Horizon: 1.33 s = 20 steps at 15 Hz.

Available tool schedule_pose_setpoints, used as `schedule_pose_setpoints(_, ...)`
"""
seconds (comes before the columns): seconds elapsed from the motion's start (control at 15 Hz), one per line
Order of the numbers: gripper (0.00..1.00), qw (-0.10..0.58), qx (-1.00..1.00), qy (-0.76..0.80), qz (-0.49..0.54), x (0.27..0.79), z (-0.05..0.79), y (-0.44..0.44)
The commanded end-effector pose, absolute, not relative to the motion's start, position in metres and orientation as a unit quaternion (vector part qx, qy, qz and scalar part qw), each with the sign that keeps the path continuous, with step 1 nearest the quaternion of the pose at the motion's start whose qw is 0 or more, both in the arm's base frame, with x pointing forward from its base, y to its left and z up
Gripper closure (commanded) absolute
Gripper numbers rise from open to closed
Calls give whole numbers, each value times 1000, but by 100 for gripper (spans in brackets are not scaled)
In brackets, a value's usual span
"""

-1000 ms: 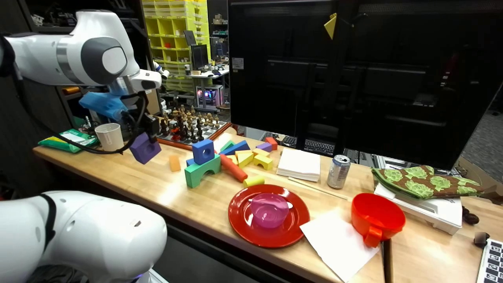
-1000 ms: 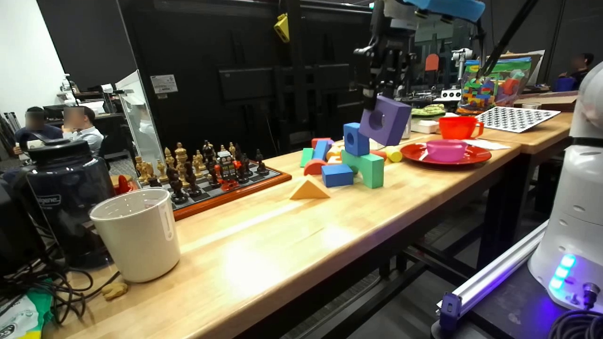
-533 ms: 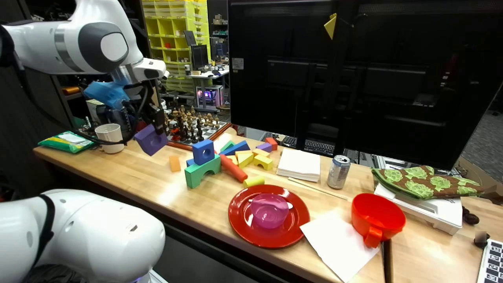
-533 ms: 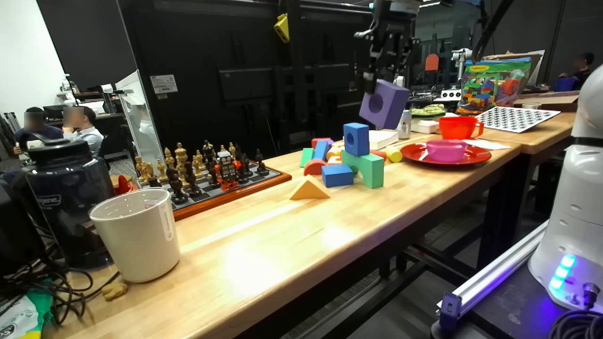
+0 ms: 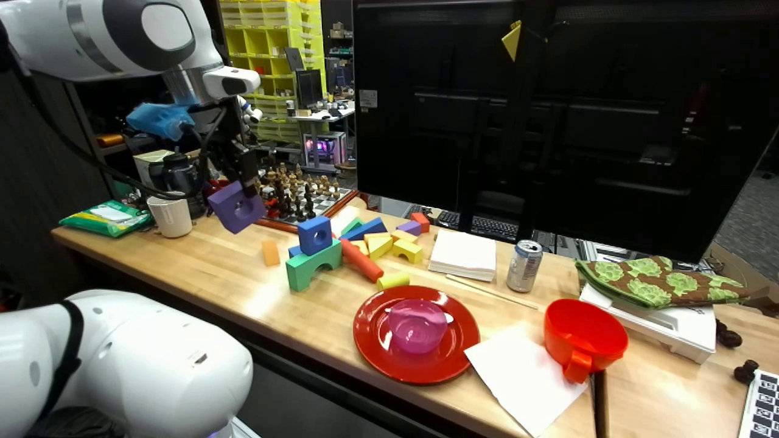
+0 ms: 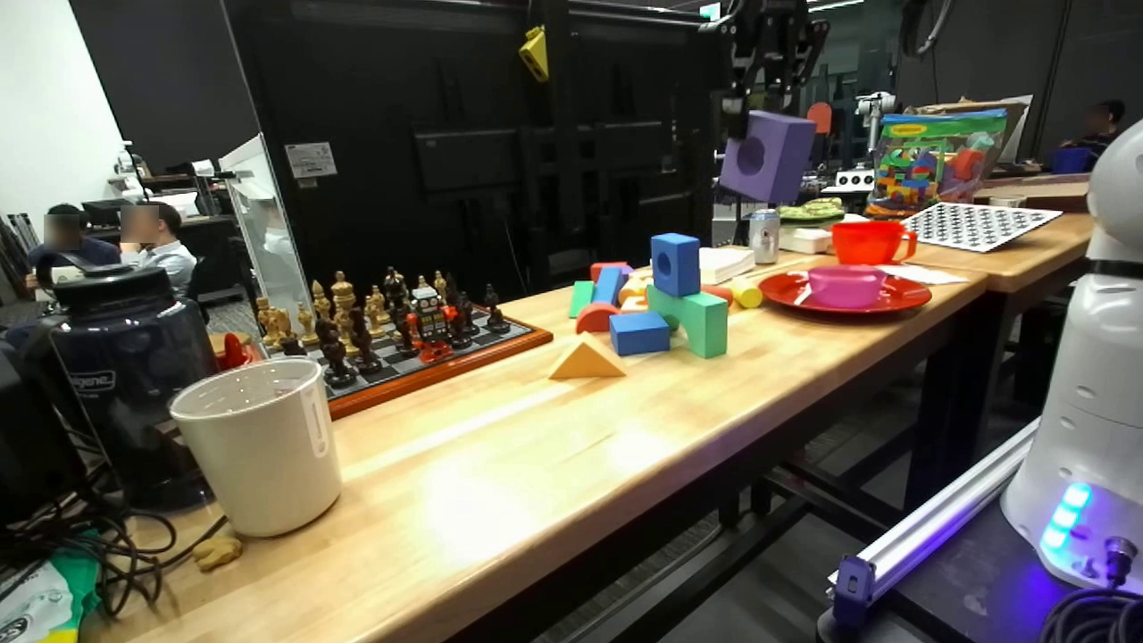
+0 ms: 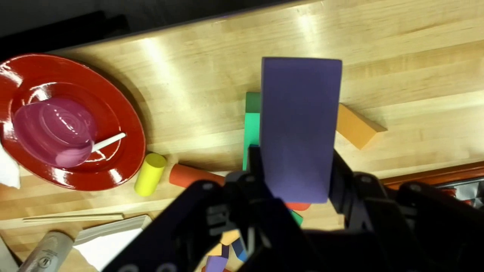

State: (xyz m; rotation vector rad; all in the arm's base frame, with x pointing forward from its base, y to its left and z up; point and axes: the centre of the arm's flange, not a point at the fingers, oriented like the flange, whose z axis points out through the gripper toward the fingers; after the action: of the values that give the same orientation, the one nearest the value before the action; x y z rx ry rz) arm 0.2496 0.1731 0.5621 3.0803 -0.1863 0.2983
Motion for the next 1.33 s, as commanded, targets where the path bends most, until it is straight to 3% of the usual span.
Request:
schedule_pose_setpoints(0.0,84,36,994,-51,92,255,583,179)
schedule_pose_setpoints(1.27,84,39,996,-10,84,318,598,186)
